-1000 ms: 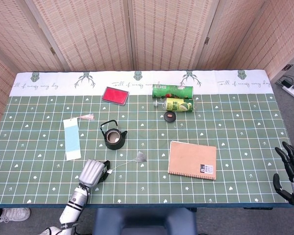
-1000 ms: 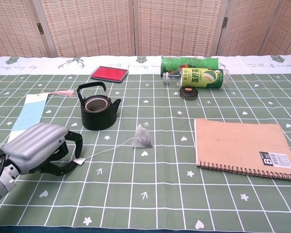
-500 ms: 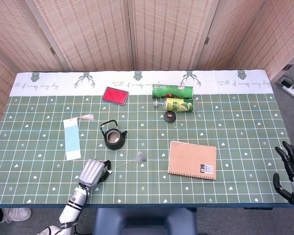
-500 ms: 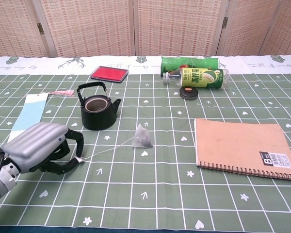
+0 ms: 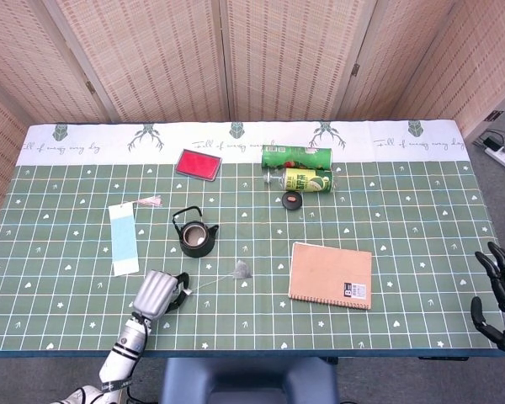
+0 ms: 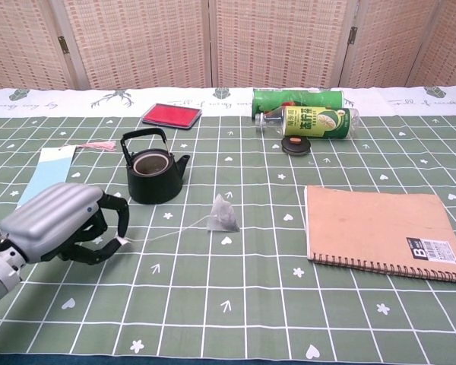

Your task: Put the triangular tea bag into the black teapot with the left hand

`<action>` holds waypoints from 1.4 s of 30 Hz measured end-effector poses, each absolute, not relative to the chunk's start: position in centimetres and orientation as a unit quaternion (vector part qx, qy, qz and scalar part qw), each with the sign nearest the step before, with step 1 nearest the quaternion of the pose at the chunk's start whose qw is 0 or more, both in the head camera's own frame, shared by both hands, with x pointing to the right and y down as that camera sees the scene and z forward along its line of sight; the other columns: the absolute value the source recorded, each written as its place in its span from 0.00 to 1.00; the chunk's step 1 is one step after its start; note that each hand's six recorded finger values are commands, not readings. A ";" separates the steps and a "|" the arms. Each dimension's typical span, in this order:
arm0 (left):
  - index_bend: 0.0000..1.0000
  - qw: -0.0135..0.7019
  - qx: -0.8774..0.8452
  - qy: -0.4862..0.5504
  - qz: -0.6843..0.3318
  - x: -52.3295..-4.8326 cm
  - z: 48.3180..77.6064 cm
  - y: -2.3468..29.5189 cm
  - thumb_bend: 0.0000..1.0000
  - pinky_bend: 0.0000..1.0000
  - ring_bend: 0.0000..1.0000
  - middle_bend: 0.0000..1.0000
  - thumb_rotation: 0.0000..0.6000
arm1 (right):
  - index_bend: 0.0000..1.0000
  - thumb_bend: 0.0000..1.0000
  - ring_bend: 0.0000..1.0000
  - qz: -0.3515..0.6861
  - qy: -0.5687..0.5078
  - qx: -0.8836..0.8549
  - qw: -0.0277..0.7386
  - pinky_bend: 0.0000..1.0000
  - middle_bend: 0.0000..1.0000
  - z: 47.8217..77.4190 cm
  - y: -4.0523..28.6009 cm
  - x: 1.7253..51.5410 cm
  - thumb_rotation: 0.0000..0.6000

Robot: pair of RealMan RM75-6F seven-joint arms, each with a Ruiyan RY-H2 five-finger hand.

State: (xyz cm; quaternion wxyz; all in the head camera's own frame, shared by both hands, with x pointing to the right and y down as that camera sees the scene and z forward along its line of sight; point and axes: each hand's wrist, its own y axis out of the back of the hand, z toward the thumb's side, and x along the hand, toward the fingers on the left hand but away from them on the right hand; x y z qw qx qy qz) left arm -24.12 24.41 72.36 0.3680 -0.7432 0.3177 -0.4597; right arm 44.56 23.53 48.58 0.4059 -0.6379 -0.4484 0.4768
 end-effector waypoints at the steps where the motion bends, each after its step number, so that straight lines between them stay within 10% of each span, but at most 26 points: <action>1: 0.65 0.370 -0.742 0.321 -0.458 -24.1 72.1 24.1 0.42 1.00 1.00 1.00 1.00 | 0.00 0.62 0.02 0.476 -0.450 -0.637 0.406 0.00 0.00 48.5 23.5 44.6 1.00; 42: 0.65 0.510 -0.679 0.321 -0.420 -17.6 63.2 8.5 0.43 1.00 1.00 1.00 1.00 | 0.00 0.62 0.02 0.481 -0.492 -0.619 0.379 0.00 0.00 47.7 21.9 47.4 1.00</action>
